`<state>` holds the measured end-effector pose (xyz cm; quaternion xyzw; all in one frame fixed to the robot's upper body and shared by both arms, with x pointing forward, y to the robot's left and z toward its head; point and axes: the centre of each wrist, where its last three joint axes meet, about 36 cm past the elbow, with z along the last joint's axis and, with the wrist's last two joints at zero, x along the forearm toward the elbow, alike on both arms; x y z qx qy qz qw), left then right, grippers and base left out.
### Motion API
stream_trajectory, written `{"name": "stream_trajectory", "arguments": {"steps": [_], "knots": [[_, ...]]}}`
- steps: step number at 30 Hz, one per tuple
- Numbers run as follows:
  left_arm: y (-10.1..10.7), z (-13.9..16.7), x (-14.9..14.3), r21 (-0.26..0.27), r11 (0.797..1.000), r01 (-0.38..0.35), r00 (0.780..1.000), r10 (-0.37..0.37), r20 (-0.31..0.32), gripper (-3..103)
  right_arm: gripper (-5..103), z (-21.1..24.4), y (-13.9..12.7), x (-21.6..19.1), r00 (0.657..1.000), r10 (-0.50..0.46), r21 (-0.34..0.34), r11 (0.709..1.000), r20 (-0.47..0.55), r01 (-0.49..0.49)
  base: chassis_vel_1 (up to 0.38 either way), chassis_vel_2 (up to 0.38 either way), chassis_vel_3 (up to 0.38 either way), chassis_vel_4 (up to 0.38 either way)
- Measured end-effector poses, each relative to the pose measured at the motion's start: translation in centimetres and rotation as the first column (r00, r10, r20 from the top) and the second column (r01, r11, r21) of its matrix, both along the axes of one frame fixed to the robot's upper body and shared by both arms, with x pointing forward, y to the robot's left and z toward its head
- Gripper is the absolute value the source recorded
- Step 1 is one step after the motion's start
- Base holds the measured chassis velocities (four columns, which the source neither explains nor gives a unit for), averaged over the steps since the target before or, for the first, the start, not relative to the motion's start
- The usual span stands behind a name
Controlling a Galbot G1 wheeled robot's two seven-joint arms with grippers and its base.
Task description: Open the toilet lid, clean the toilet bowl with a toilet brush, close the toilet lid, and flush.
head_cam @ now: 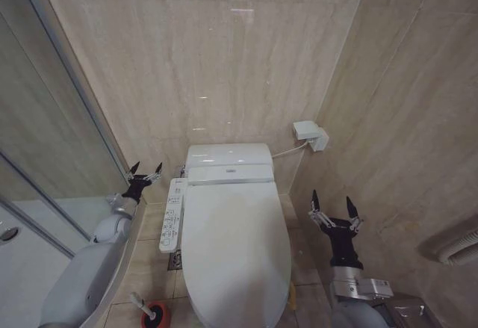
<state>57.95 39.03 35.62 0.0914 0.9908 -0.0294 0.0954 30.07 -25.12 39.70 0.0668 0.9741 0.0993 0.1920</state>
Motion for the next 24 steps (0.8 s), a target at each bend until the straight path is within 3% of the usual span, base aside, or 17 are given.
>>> {"name": "stream_trajectory", "arguments": {"steps": [10,17,23,24], "knots": [[1.4,0.2,2.7,0.06,0.991,0.117,0.993,-0.118,0.016,100,100,2.1,0.0,0.1,0.998,0.016,0.024,1.0,0.054,-0.017,0.0,0.0,0.0,0.0],[1.7,0.1,4.1,0.095,0.986,0.14,0.99,-0.142,0.009,100,100,3.8,-0.4,0.0,0.994,0.041,0.003,0.999,0.098,-0.041,0.0,0.0,0.0,0.0],[0.9,0.1,5.1,0.094,0.986,0.139,0.99,-0.141,0.011,100,100,4.5,-0.6,-0.2,0.992,0.052,-0.008,0.999,0.117,-0.051,0.0,0.0,0.0,0.0],[0.6,0.0,5.3,0.091,0.986,0.138,0.99,-0.14,0.012,90,100,4.6,-0.6,-0.2,0.992,0.053,-0.009,0.999,0.118,-0.052,0.0,0.0,0.0,0.0]]}}
